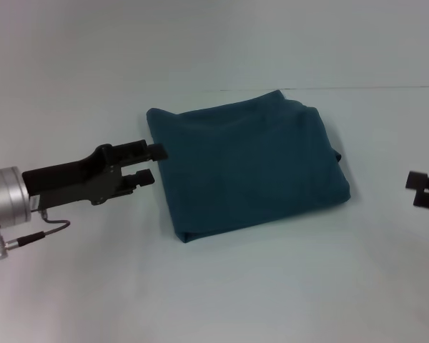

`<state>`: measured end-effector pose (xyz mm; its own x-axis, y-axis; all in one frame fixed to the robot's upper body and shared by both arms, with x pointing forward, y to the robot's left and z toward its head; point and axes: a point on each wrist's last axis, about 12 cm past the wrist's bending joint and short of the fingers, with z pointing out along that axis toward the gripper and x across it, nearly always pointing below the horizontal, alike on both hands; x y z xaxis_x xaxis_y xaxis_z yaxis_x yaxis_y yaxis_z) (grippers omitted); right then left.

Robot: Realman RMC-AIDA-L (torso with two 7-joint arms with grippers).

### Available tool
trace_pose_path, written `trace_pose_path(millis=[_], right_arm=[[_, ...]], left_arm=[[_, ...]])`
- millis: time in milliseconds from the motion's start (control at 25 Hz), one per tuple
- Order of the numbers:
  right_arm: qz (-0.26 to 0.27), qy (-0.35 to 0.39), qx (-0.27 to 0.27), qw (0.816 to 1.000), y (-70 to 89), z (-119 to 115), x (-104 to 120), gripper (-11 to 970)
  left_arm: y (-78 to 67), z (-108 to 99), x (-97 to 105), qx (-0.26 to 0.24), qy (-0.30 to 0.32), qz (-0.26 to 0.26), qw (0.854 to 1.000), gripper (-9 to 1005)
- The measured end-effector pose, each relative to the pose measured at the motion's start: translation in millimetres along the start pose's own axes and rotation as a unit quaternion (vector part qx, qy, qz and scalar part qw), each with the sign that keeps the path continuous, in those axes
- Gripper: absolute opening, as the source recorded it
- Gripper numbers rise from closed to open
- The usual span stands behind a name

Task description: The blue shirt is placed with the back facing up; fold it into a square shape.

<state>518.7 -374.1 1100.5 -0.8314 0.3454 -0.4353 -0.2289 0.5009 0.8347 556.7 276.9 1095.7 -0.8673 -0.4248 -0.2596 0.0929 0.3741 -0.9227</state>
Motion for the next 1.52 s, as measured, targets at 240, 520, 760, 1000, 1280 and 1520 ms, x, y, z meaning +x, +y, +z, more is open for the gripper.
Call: trace_pose_path(millis=[240,520,760,1000,1280,1520], right_arm=[[-0.012,0.021,0.013,1.0,-2.5,-0.7,2.5,882],[-0.014,0.029,0.002,0.999,-4.0,-0.5,9.5,883],[-0.016,0.025,0.003,1.0,-4.8,-6.9,8.1,884],[-0.016,0.007,0.002,1.0,-4.6,-9.8,3.0,883],[-0.027,0.003,-0.002,1.0,-1.5,-5.9,-2.9,883],[-0.028,0.001,-0.002,1.0,-1.8,-6.3,-2.6,884]], left_arm=[[-4.6,12.7,-7.8,-0.035,0.023,-0.005,0.999,616],[-16.2,42.3,-27.1,-0.092,0.046,0.019,0.995,613],[-3.0,34.6,-13.2,-0.094,0.05,-0.035,0.994,610],[7.9,31.5,5.6,-0.086,0.055,-0.074,0.992,607],[11.4,41.0,18.3,-0.08,0.057,-0.091,0.991,604],[13.3,39.0,19.2,-0.08,0.053,-0.093,0.991,602]])
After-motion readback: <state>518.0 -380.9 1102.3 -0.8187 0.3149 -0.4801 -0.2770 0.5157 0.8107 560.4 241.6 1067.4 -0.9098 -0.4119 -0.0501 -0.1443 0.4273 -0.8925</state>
